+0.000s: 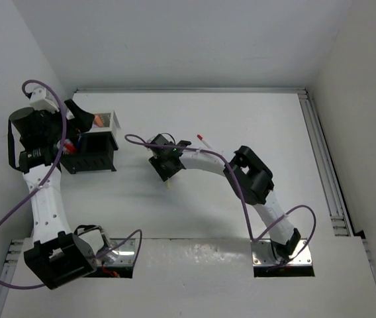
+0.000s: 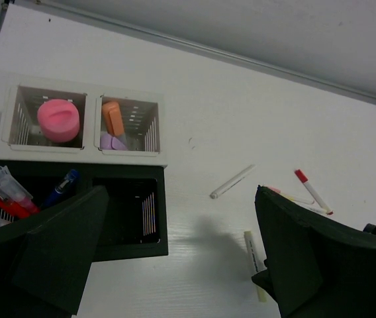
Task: Sort the stationery into containers
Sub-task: Pick up the pen from the center of the board, then place the pen in the storage box, then pick up the pen from the center of the board.
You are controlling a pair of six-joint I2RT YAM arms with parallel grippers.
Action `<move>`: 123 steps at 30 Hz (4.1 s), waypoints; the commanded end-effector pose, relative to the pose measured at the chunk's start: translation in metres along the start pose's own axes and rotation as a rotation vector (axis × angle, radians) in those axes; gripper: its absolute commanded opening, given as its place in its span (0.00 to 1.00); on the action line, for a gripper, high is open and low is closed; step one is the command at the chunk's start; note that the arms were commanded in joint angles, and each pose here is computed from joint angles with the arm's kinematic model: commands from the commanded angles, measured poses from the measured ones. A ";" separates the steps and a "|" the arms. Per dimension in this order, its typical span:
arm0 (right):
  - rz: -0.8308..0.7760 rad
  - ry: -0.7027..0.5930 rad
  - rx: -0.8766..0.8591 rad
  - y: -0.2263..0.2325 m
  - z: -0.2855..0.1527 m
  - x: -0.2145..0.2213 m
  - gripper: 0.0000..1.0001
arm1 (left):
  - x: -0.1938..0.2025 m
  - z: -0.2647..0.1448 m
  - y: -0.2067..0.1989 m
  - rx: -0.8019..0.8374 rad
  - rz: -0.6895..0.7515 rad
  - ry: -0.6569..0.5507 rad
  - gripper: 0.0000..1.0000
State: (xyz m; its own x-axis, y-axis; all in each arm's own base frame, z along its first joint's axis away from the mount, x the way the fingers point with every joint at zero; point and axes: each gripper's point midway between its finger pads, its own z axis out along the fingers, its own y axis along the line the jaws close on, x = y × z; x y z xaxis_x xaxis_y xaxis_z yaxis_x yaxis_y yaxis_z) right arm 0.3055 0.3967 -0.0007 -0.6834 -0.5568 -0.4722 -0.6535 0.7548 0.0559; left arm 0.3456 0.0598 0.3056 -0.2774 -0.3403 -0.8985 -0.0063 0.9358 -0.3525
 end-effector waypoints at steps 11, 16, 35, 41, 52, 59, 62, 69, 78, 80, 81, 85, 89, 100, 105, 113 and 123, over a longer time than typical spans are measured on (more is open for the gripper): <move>0.050 0.052 0.008 -0.016 0.027 0.013 0.00 | 0.013 -0.028 -0.067 0.443 0.629 -0.047 0.97; 0.147 -0.007 -0.147 -0.029 -0.018 -0.002 0.00 | 0.065 -0.053 -0.100 0.722 1.028 0.002 0.94; 0.475 -0.049 -0.932 0.036 -0.160 -0.052 0.00 | 0.201 -0.071 -0.224 1.381 1.726 -0.012 0.79; 0.536 -0.015 -1.005 0.044 -0.170 -0.048 0.00 | 0.223 -0.070 -0.230 1.454 1.790 -0.011 0.70; 0.558 -0.029 -1.076 0.053 -0.192 -0.056 0.00 | 0.248 -0.068 -0.236 1.532 1.828 0.042 0.56; 0.546 -0.033 -1.090 0.057 -0.202 -0.054 0.00 | 0.243 -0.059 -0.240 1.481 1.809 0.054 0.14; 0.557 -0.045 -1.080 0.042 -0.203 -0.058 0.30 | 0.219 -0.050 -0.249 1.365 1.728 -0.007 0.00; 0.566 -0.259 -0.822 -0.098 -0.207 -0.072 0.68 | 0.075 -0.013 -0.246 0.802 1.052 -0.166 0.00; 0.413 -0.345 -0.484 -0.182 -0.187 -0.032 0.57 | -0.021 0.051 -0.093 0.331 0.473 -0.277 0.00; 0.348 -0.342 -0.441 -0.187 -0.179 -0.025 0.55 | -0.028 0.058 -0.082 0.323 0.417 -0.300 0.00; 0.328 -0.344 -0.429 -0.189 -0.176 -0.024 0.52 | -0.031 0.060 -0.072 0.311 0.405 -0.306 0.00; 0.259 -0.359 -0.365 -0.199 -0.165 -0.027 0.47 | -0.028 0.073 -0.040 0.293 0.324 -0.291 0.00; 0.217 -0.368 -0.315 -0.202 -0.155 -0.036 0.46 | -0.015 0.076 -0.015 0.269 0.289 -0.266 0.00; -0.125 -0.375 -0.242 -0.158 -0.105 -0.089 0.60 | 0.021 0.087 0.021 0.208 0.256 -0.171 0.43; -0.412 -0.386 -0.287 -0.134 -0.084 -0.102 0.57 | 0.026 0.088 0.021 0.235 0.240 -0.116 0.71; -0.653 -0.512 -0.323 -0.105 -0.035 -0.137 0.70 | 0.028 0.073 -0.013 0.402 0.211 -0.060 0.84; -0.701 -0.556 -0.321 -0.079 0.021 -0.156 0.89 | 0.019 0.046 -0.031 0.421 0.210 -0.075 0.84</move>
State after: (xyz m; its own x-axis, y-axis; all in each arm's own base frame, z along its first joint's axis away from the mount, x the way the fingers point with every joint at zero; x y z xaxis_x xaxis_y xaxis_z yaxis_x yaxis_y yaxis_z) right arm 0.4579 0.4041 0.0214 -0.0216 -0.6044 -0.7964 -0.9800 0.1703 -0.1027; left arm 0.3948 0.0261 0.2584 -0.2159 -0.1800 -0.9597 0.4002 0.8802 -0.2551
